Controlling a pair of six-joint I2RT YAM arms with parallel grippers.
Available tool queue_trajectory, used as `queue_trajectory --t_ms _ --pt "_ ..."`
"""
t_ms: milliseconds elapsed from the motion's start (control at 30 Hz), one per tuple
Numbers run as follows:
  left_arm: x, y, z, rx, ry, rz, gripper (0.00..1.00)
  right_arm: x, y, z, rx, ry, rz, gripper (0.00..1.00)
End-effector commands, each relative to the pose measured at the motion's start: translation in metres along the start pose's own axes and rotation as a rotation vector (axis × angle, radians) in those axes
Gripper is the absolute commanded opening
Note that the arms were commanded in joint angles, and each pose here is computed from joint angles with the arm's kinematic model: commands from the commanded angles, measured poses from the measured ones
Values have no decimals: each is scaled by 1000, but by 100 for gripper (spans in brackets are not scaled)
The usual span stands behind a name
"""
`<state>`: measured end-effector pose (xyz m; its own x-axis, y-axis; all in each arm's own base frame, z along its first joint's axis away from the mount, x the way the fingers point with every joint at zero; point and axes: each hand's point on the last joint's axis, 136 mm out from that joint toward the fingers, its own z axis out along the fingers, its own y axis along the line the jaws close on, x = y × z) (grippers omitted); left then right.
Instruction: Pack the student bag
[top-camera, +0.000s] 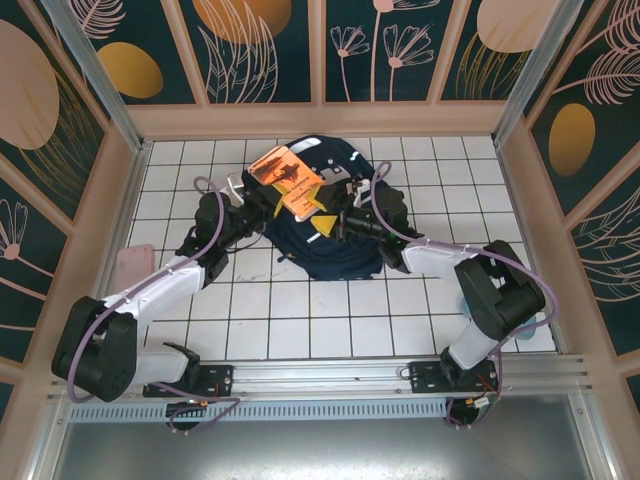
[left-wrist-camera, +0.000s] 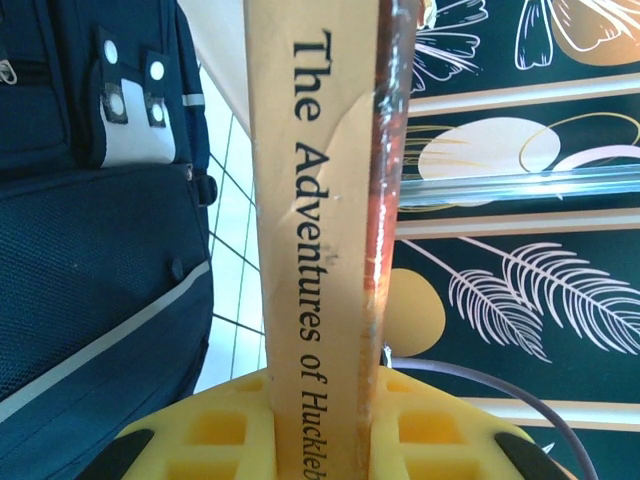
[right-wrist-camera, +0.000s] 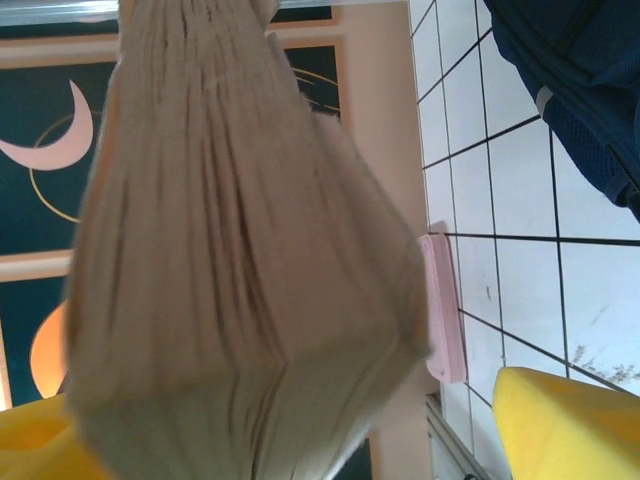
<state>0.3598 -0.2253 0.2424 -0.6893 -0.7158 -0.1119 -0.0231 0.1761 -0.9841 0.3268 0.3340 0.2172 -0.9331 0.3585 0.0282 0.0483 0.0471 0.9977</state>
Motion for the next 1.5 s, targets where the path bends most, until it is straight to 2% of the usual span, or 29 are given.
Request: queue_trajectory --t_ms 0,133,267,367,500,600,667,700,767,833,867,1033,1167,1333,1467 --pt "2 -30 -1 117 9 8 8 -4 34 4 -124 -17 -22 77" --pt "1 -25 -1 106 4 -11 7 -7 36 2 -139 -40 -11 66" --pt "0 -22 0 93 -3 -23 8 -9 40 -1 -147 -59 -20 49" --pt "1 -19 0 81 -1 -31 10 -6 47 -5 -170 -60 -45 40" --pt "0 -15 1 56 -3 -25 21 -7 49 -11 -151 -94 -74 27" --pt "-1 -11 1 13 -7 -5 42 -12 50 -15 -106 -126 -112 17" --pt "-3 -5 1 -39 -17 28 64 -12 54 -19 -73 -136 -159 15" --pt "-4 -2 1 -70 -17 54 71 -14 55 -22 -54 -146 -183 14" --pt "-6 5 1 -147 -17 130 80 -19 55 -31 8 -176 -237 13" --pt "-4 11 0 -207 -2 200 85 -20 55 -39 71 -196 -296 13" --pt "-1 14 0 -235 12 236 85 -34 49 -52 132 -246 -308 13" --pt "19 25 2 -375 68 448 87 -53 34 -101 325 -326 -347 13" --pt "39 39 11 -459 123 530 87 -66 21 -149 443 -398 -349 13" --pt "62 54 28 -544 165 610 86 -79 1 -196 558 -469 -305 13" --pt "87 65 47 -621 230 714 85 -85 -13 -221 586 -512 -263 13"
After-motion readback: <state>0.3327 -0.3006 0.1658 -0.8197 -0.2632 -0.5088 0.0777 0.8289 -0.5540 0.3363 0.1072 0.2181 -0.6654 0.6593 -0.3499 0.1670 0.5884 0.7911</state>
